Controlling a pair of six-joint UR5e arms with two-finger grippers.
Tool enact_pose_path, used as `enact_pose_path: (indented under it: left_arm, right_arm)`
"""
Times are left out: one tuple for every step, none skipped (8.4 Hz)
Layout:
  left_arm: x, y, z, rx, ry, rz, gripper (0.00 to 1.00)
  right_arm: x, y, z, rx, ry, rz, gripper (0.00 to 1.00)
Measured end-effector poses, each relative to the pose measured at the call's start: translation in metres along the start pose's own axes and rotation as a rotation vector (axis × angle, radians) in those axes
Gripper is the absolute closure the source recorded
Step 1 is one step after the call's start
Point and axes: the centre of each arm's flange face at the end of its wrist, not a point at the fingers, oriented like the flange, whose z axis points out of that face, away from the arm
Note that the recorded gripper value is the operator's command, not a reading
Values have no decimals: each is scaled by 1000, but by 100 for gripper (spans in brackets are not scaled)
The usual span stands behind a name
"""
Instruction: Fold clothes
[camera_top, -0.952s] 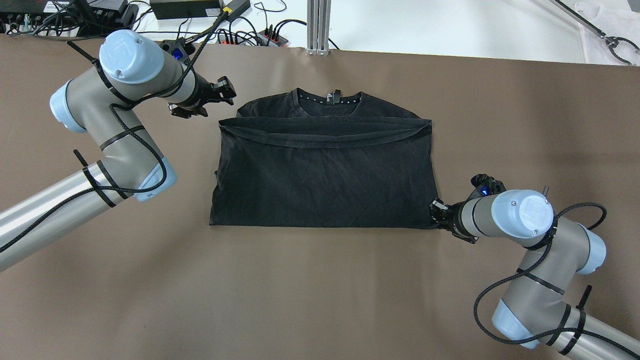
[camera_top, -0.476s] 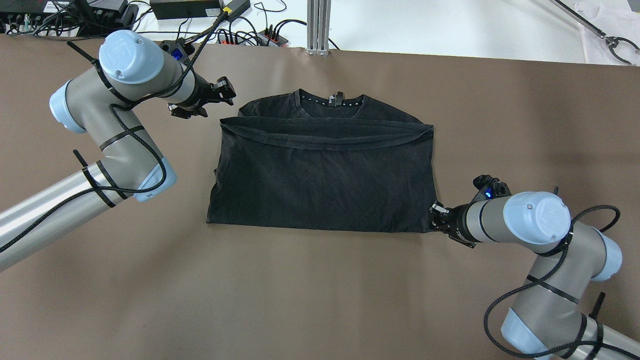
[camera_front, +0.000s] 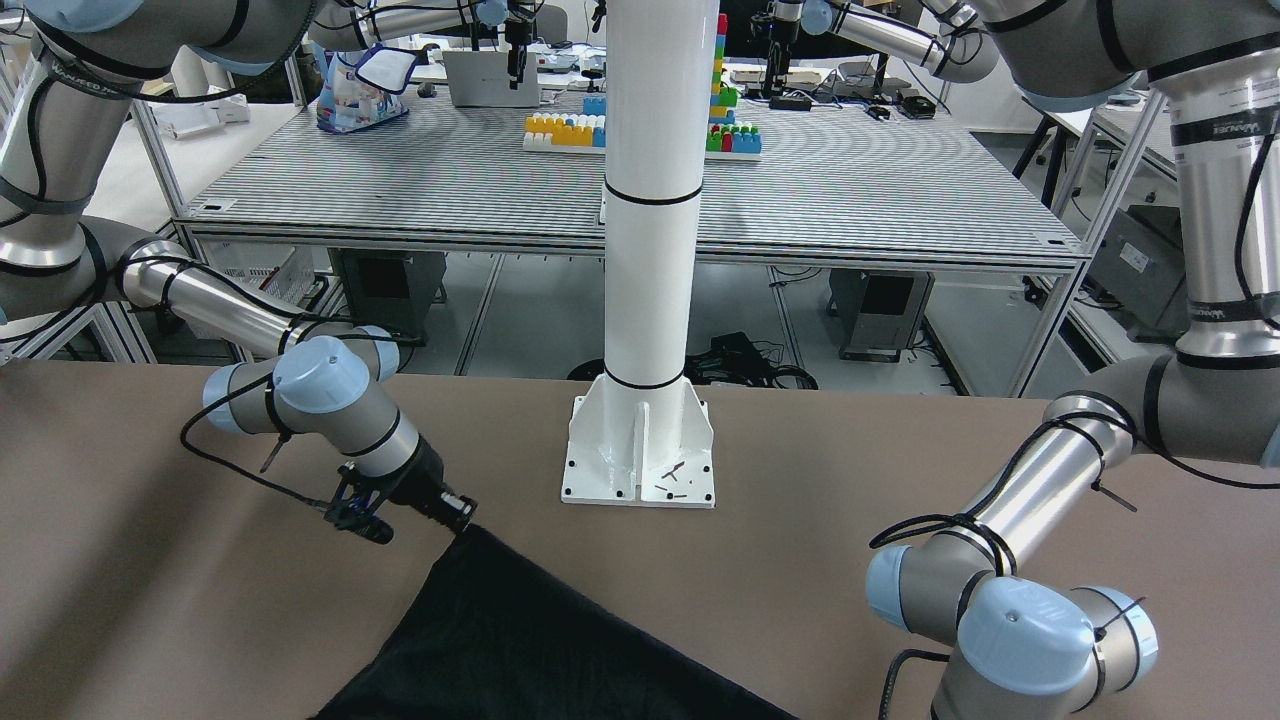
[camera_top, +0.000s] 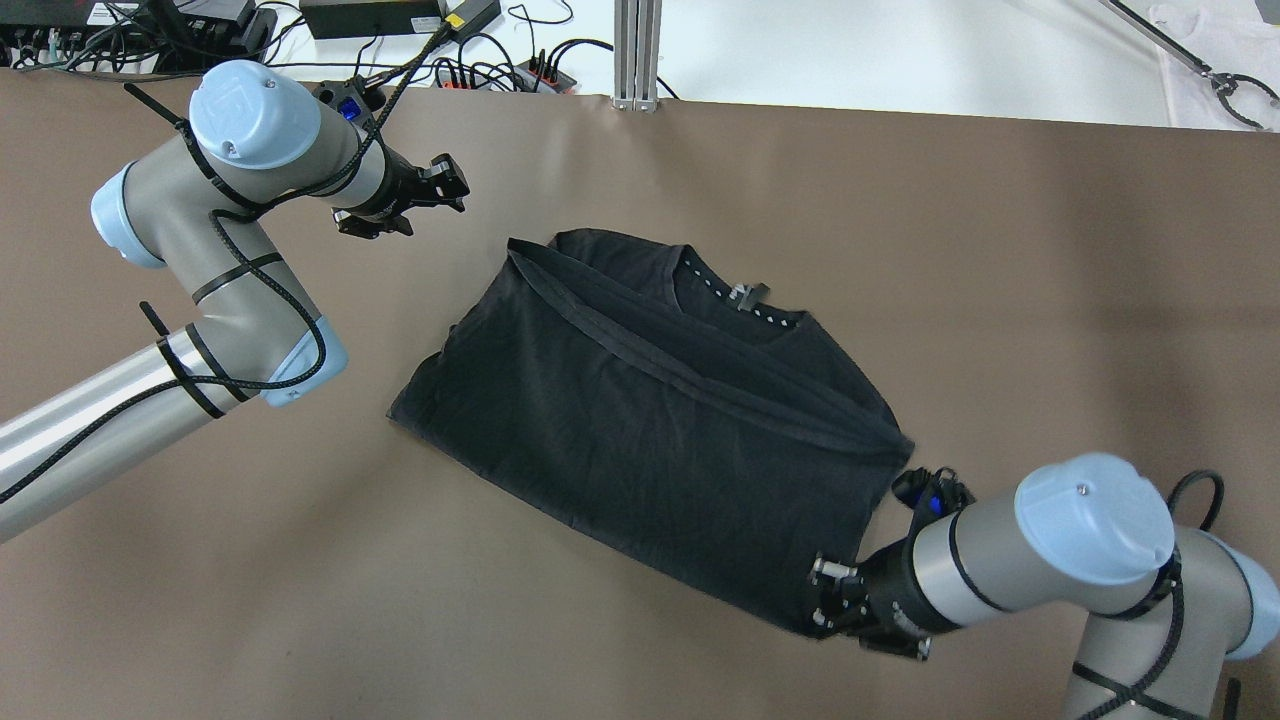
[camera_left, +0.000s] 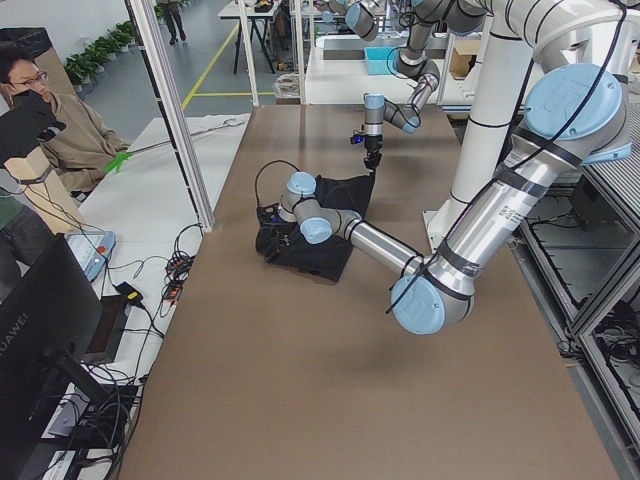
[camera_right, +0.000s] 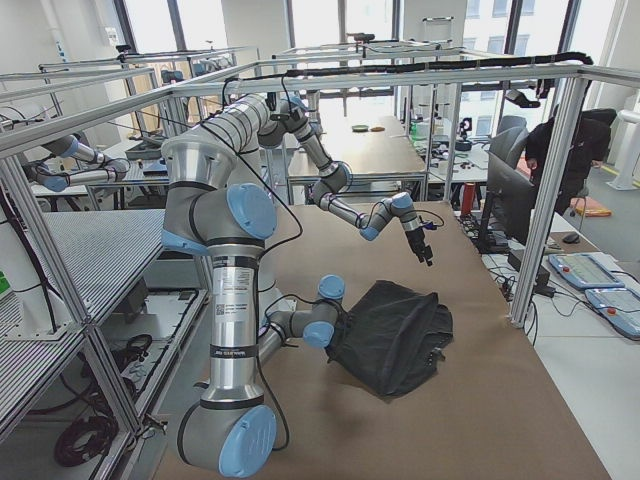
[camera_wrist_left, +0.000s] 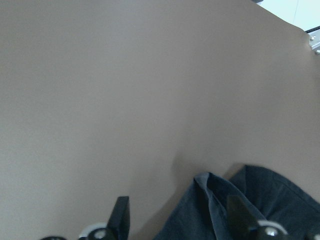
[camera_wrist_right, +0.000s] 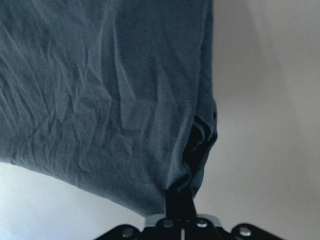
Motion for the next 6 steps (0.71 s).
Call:
enact_pose_path:
  left_arm:
    - [-3, 2, -4, -4, 4, 1, 26]
    - [-5, 4, -6, -6, 6, 1, 24]
    - [-7, 5, -8, -8, 7, 1, 24]
    - [-7, 8, -11, -10, 14, -1, 23]
    - [-7, 14, -15, -15, 24, -13, 23]
    - [-6, 24, -19, -23, 34, -26, 23]
  right_arm:
    - [5, 44, 9, -120, 39, -13, 11]
    - [10, 85, 14, -223, 74, -29, 5]
    - [15, 116, 16, -295, 98, -44, 5]
    - [17, 131, 17, -324, 107, -49, 5]
    - [16, 132, 15, -327, 105, -46, 5]
    - [13, 124, 10, -310, 93, -35, 5]
